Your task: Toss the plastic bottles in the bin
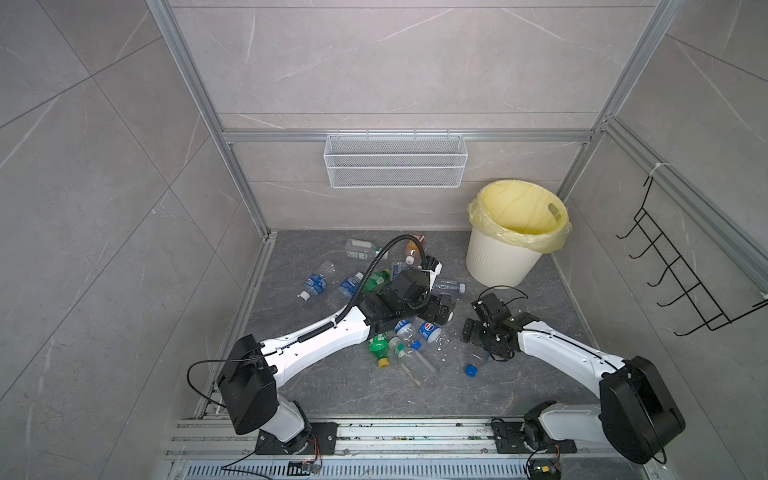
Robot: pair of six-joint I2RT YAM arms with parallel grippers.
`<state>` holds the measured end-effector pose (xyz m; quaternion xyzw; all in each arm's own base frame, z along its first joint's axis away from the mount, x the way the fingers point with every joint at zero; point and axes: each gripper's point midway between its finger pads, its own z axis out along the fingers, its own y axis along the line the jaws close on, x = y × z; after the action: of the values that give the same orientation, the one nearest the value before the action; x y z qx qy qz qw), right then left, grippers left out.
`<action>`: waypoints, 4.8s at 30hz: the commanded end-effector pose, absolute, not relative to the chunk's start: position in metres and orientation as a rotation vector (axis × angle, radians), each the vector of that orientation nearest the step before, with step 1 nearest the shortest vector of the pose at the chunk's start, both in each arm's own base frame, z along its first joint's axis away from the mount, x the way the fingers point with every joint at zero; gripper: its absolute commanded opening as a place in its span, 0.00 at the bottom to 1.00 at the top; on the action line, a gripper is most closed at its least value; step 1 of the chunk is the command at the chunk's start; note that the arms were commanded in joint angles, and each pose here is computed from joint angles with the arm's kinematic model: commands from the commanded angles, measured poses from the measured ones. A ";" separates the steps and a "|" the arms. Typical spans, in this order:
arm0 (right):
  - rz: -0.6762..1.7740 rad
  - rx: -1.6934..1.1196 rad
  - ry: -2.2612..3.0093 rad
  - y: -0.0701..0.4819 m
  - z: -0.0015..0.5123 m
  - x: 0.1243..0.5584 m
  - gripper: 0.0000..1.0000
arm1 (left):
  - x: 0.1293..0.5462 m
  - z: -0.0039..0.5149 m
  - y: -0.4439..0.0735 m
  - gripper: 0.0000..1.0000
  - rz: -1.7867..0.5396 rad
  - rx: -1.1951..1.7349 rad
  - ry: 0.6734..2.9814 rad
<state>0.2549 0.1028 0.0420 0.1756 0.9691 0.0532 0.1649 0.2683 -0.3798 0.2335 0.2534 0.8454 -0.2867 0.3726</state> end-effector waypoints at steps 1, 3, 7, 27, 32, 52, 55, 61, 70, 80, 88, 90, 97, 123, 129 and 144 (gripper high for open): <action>0.202 0.501 2.755 0.112 0.035 0.260 0.94 | 0.266 0.249 -0.382 1.00 -0.791 0.630 2.122; 0.181 0.484 2.762 0.110 0.032 0.261 0.91 | 0.266 0.248 -0.381 1.00 -0.789 0.630 2.124; 0.135 0.446 2.761 0.107 0.033 0.264 0.84 | 0.266 0.247 -0.380 1.00 -0.783 0.626 2.127; 0.142 0.360 2.697 0.114 0.064 0.289 0.53 | 0.269 0.259 -0.382 1.00 -0.791 0.612 2.096; 0.146 0.310 2.617 0.115 0.108 0.304 0.53 | 0.272 0.271 -0.378 1.00 -0.768 0.609 2.064; 0.070 0.190 1.990 0.092 0.409 0.358 0.50 | 0.283 0.415 -0.396 1.00 -0.701 0.779 1.663; 0.078 0.196 1.884 0.087 0.456 0.357 0.49 | 0.282 0.436 -0.400 1.00 -0.713 0.790 1.606; 0.063 0.196 1.714 0.075 0.528 0.347 0.48 | 0.279 0.475 -0.411 1.00 -0.753 0.806 1.505; 0.015 0.224 1.609 0.062 0.561 0.373 0.46 | 0.287 0.490 -0.430 1.00 -0.775 0.812 1.457; 0.061 0.460 1.949 -0.004 0.463 0.483 0.98 | 0.298 0.457 -0.438 1.00 -0.750 0.812 1.560; 0.049 0.437 1.926 -0.005 0.458 0.475 1.00 | 0.301 0.440 -0.438 1.00 -0.747 0.793 1.609; 0.047 0.433 1.945 -0.005 0.453 0.474 1.00 | 0.303 0.435 -0.437 1.00 -0.742 0.781 1.627; 0.107 0.408 1.964 0.004 0.447 0.461 1.00 | 0.327 0.412 -0.410 1.00 -0.590 0.657 1.797; 0.450 -0.317 2.184 0.324 0.291 0.373 1.00 | 0.415 0.228 -0.066 1.00 -0.226 -0.242 2.361; 0.551 -0.379 2.265 0.385 0.241 0.363 1.00 | 0.426 0.180 -0.028 1.00 -0.216 -0.355 2.435; 0.681 -0.356 2.377 0.416 0.193 0.357 1.00 | 0.464 0.102 -0.018 1.00 -0.220 -0.309 2.582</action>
<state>0.3575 0.4081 0.2035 -0.1423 0.8999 0.2460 0.3307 0.4541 -0.0145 0.0973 -0.1376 0.9538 -0.0747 0.2562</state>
